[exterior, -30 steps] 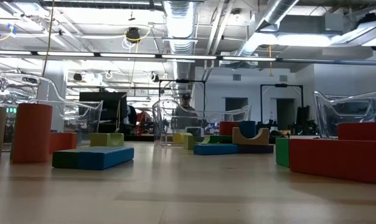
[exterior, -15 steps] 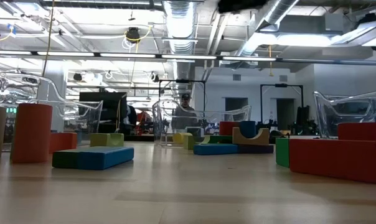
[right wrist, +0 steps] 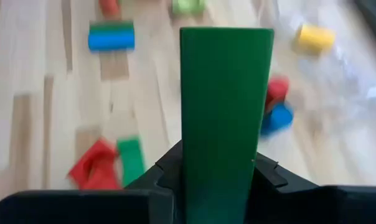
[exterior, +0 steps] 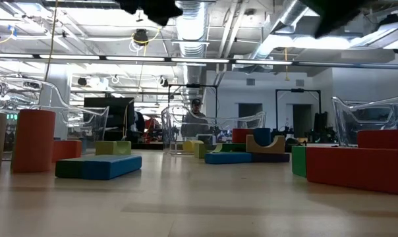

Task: Sort blocks by size
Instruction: Put the green rectangular block into the right transparent bin

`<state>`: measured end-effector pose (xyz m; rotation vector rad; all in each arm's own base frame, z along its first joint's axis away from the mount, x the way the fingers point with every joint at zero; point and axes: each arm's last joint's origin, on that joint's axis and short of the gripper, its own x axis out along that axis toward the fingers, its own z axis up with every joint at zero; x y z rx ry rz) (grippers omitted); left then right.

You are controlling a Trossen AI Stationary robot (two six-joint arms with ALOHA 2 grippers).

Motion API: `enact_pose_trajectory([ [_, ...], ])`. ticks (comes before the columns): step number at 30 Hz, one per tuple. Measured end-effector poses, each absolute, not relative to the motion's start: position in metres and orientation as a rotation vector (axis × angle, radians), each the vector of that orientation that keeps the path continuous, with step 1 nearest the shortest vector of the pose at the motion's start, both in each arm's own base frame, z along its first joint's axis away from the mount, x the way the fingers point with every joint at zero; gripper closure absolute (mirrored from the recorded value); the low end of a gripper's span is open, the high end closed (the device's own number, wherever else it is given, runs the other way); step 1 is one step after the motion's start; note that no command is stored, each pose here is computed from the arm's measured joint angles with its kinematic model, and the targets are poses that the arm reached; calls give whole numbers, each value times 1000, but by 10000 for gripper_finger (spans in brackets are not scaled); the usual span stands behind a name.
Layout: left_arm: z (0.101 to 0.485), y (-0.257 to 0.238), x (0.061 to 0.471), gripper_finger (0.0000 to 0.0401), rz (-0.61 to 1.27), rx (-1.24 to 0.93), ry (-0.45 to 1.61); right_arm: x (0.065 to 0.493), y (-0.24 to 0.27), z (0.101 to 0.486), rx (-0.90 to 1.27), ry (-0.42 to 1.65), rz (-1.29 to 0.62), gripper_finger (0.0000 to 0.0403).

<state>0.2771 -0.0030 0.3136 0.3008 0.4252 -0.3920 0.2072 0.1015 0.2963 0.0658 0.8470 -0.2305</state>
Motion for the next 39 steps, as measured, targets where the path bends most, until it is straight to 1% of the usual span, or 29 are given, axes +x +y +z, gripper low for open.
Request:
enact_pose_trajectory([
  [7,301,-3,281,187,-415,284,508,185,116,286,191,1025,-254,275],
  [15,297,-3,281,187,-420,269,543,173,125,274,336,1139,-253,274],
  [22,295,-3,280,187,-418,248,568,164,127,247,464,1284,-276,274],
  [25,293,-4,279,187,-421,244,585,162,130,235,513,1327,-258,274],
  [31,292,-4,278,187,-420,233,601,161,132,220,562,1351,-230,274],
  [39,292,-5,277,187,-422,215,614,158,130,211,579,1376,-256,274],
])
